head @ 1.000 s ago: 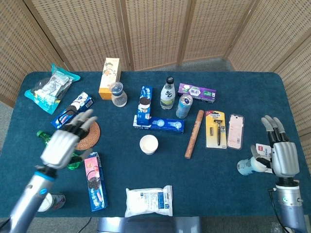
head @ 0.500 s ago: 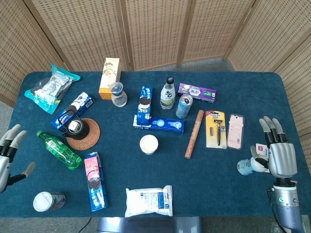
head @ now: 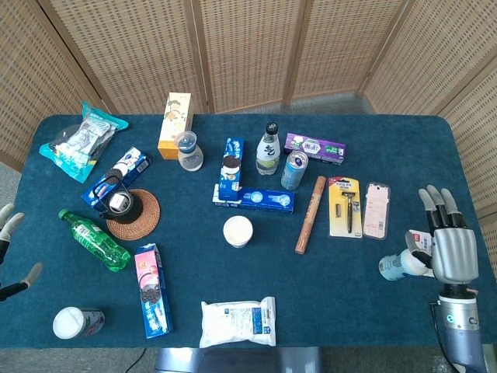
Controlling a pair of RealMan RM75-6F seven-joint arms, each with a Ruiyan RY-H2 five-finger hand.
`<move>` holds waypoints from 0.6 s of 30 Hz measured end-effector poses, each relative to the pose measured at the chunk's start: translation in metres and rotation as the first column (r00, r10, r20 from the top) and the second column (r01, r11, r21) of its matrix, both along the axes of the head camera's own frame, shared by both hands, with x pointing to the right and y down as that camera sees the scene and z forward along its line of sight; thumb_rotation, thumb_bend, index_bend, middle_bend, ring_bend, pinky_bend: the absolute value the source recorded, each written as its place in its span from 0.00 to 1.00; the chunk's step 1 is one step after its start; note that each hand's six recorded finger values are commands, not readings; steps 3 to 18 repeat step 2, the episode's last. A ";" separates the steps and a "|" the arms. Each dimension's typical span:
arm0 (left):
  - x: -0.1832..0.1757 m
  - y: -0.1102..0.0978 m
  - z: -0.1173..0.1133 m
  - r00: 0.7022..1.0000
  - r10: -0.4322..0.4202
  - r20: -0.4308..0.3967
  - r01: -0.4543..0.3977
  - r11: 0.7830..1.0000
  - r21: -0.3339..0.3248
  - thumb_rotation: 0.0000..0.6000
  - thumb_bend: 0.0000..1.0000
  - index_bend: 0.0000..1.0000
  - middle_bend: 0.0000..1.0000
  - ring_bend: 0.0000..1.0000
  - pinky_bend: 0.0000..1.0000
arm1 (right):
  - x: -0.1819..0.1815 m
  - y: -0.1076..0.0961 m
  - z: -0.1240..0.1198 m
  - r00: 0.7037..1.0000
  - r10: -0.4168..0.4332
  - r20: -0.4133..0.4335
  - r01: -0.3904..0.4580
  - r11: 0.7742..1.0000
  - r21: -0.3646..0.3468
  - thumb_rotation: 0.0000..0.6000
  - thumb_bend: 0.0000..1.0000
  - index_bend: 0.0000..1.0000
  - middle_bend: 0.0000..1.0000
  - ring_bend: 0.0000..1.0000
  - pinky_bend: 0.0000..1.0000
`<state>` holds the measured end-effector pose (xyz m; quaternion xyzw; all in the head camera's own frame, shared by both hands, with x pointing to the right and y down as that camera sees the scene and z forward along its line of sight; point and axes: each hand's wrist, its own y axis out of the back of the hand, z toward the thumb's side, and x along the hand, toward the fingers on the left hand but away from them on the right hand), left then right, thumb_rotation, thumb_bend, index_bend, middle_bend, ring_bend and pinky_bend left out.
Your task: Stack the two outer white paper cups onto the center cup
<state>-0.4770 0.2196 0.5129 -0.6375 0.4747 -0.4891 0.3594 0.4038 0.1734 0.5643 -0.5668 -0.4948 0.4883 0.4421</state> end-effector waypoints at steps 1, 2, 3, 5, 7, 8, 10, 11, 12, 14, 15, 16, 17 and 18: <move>0.000 0.000 0.000 1.000 0.000 0.000 0.000 1.000 0.000 1.00 0.34 0.00 0.00 0.00 0.24 | 0.000 0.000 0.000 1.000 0.002 0.000 -0.002 1.000 -0.001 1.00 0.39 0.06 0.01 0.00 0.30; 0.000 0.000 0.000 1.000 0.000 0.000 0.000 1.000 -0.001 1.00 0.34 0.00 0.00 0.00 0.24 | 0.001 0.000 0.001 1.000 0.005 -0.001 -0.005 1.000 -0.004 1.00 0.39 0.07 0.01 0.00 0.30; 0.000 0.000 0.000 1.000 0.000 0.000 0.000 1.000 -0.001 1.00 0.34 0.00 0.00 0.00 0.24 | 0.001 0.000 0.001 1.000 0.005 -0.001 -0.005 1.000 -0.004 1.00 0.39 0.07 0.01 0.00 0.30; 0.000 0.000 0.000 1.000 0.000 0.000 0.000 1.000 -0.001 1.00 0.34 0.00 0.00 0.00 0.24 | 0.001 0.000 0.001 1.000 0.005 -0.001 -0.005 1.000 -0.004 1.00 0.39 0.07 0.01 0.00 0.30; 0.000 0.000 0.000 1.000 0.000 0.000 0.000 1.000 -0.001 1.00 0.34 0.00 0.00 0.00 0.24 | 0.001 0.000 0.001 1.000 0.005 -0.001 -0.005 1.000 -0.004 1.00 0.39 0.07 0.01 0.00 0.30; 0.000 0.000 0.000 1.000 0.000 0.000 0.000 1.000 -0.001 1.00 0.34 0.00 0.00 0.00 0.24 | 0.001 0.000 0.001 1.000 0.005 -0.001 -0.005 1.000 -0.004 1.00 0.39 0.07 0.01 0.00 0.30; 0.000 0.000 0.000 1.000 0.000 0.000 0.000 1.000 -0.001 1.00 0.34 0.00 0.00 0.00 0.24 | 0.001 0.000 0.001 1.000 0.005 -0.001 -0.005 1.000 -0.004 1.00 0.39 0.07 0.01 0.00 0.30; 0.000 0.000 0.000 1.000 0.000 0.000 0.000 1.000 -0.001 1.00 0.34 0.00 0.00 0.00 0.24 | 0.001 0.000 0.001 1.000 0.005 -0.001 -0.005 1.000 -0.004 1.00 0.39 0.07 0.01 0.00 0.30; 0.000 0.000 0.000 1.000 0.000 0.000 0.000 1.000 -0.001 1.00 0.34 0.00 0.00 0.00 0.24 | 0.001 0.000 0.001 1.000 0.005 -0.001 -0.005 1.000 -0.004 1.00 0.39 0.07 0.01 0.00 0.30; 0.000 0.000 0.000 1.000 0.000 0.000 0.000 1.000 -0.001 1.00 0.34 0.00 0.00 0.00 0.24 | 0.001 0.000 0.001 1.000 0.005 -0.001 -0.005 1.000 -0.004 1.00 0.39 0.07 0.01 0.00 0.30; 0.000 0.000 0.000 1.000 0.000 0.000 0.000 1.000 -0.001 1.00 0.34 0.00 0.00 0.00 0.24 | 0.001 0.000 0.001 1.000 0.005 -0.001 -0.005 1.000 -0.004 1.00 0.39 0.07 0.01 0.00 0.30; 0.000 0.000 0.000 1.000 0.000 0.000 0.000 1.000 -0.001 1.00 0.34 0.00 0.00 0.00 0.24 | 0.001 0.000 0.001 1.000 0.005 -0.001 -0.005 1.000 -0.004 1.00 0.39 0.07 0.01 0.00 0.30; 0.000 0.000 0.000 1.000 0.000 0.000 0.000 1.000 -0.001 1.00 0.34 0.00 0.00 0.00 0.24 | 0.001 0.000 0.001 1.000 0.005 -0.001 -0.005 1.000 -0.004 1.00 0.39 0.07 0.01 0.00 0.30; 0.000 0.000 0.000 1.000 0.000 0.000 0.000 1.000 -0.001 1.00 0.34 0.00 0.00 0.00 0.24 | 0.001 0.000 0.001 1.000 0.005 -0.001 -0.005 1.000 -0.004 1.00 0.39 0.07 0.01 0.00 0.30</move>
